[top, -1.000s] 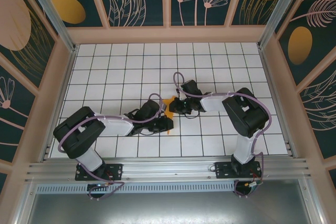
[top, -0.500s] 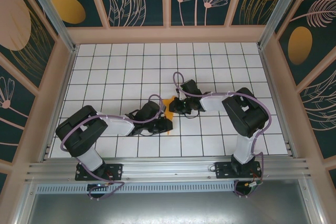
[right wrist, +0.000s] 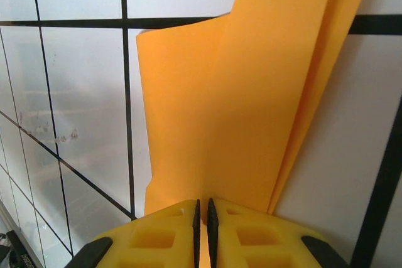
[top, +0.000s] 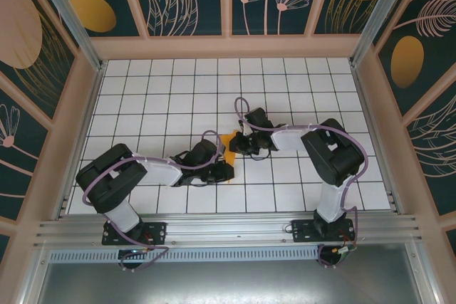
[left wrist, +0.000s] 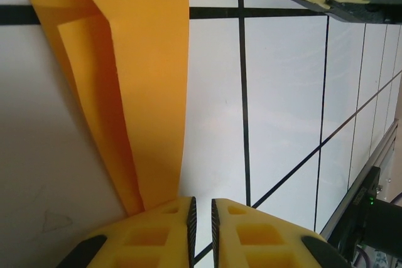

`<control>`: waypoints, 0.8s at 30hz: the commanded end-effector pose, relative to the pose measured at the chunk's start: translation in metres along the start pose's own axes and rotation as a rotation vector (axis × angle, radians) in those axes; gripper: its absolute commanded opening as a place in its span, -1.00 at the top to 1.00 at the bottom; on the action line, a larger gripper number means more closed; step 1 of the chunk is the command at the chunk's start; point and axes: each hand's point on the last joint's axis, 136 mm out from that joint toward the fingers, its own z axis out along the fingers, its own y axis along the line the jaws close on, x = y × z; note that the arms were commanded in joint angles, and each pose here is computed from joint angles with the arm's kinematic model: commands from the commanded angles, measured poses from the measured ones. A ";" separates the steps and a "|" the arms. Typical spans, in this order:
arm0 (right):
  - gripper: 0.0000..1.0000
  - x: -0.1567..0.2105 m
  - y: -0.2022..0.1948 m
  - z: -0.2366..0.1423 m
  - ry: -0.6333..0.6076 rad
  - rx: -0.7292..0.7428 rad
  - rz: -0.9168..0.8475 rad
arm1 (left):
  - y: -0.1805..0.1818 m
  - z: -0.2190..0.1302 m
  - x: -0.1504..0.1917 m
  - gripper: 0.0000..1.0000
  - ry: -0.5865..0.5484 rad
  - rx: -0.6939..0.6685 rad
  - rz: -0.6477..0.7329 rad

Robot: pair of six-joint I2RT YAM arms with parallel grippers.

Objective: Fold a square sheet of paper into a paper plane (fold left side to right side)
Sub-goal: Fold the wing for the fifth time at the center of the table.

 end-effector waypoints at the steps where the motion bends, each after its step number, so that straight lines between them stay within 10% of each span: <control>1: 0.69 0.017 -0.045 0.015 0.044 0.166 0.025 | 0.017 0.001 0.024 0.62 0.070 -0.049 -0.010; 24: 0.69 0.017 -0.047 0.016 0.048 0.172 0.027 | -0.003 -0.017 0.036 0.68 0.075 -0.010 0.035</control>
